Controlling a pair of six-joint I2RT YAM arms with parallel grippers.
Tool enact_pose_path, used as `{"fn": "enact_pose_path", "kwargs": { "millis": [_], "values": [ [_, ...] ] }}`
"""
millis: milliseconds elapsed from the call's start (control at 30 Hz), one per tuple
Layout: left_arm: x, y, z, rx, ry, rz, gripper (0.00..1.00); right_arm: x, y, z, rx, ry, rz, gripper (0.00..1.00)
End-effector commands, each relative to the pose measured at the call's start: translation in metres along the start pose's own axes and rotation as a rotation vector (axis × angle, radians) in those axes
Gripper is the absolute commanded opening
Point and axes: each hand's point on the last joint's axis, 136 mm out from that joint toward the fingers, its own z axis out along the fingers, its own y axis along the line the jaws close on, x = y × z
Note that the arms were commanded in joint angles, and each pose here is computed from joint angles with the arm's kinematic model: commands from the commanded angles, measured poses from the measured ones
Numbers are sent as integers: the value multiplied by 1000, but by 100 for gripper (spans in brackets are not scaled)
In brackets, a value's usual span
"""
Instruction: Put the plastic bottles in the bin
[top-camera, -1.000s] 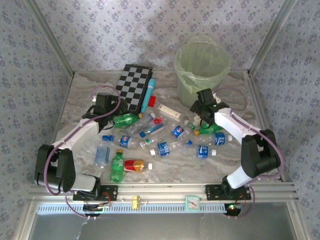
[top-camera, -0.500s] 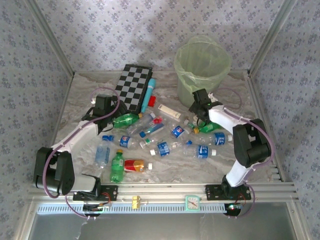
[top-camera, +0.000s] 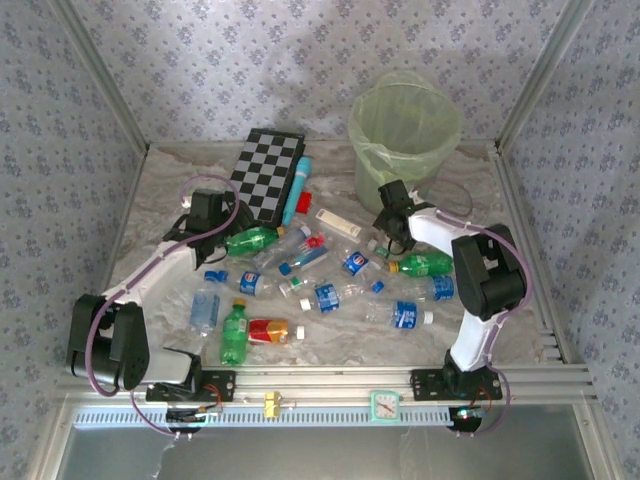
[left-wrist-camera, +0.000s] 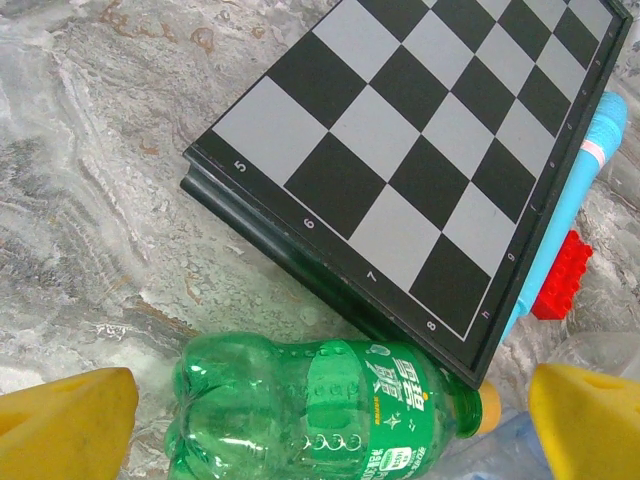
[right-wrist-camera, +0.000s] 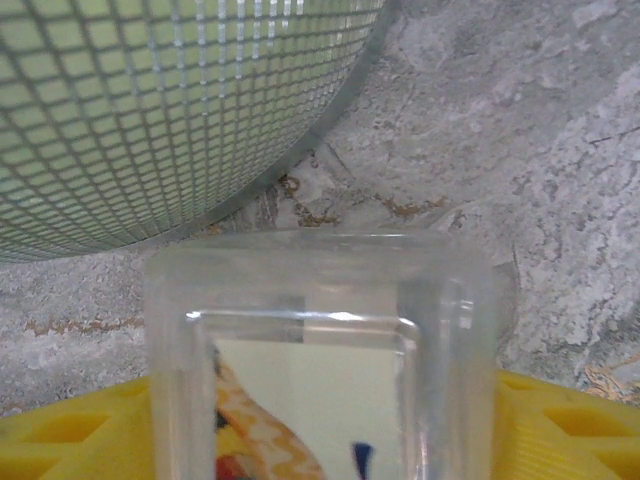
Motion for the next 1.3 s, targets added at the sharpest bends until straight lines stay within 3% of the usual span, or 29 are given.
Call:
{"fn": "enact_pose_path", "kwargs": {
  "millis": [0,300,533,833,1100,1267],
  "values": [
    [-5,-2,-7,-5,-19,-8,100,1,5,3,12,9,-7,67],
    [-7,-2,-10,-4,-26,-16,100,-13,13,-17,-35,-32,-53,48],
    [-8,-7,-9,16,-23,-28,100,-24,7,-57,-97,-92,-71,46],
    [-8,-31,3,93,23,-44,100,-44,-44,-104,-113,-153,33,45],
    [-9,-39,3,111,27,-29,100,-103,-91,-165,-130,-316,82,43],
    [-9,-38,1,113,24,-26,100,-167,-78,-233,-189,-491,13,43]
  ]
}}
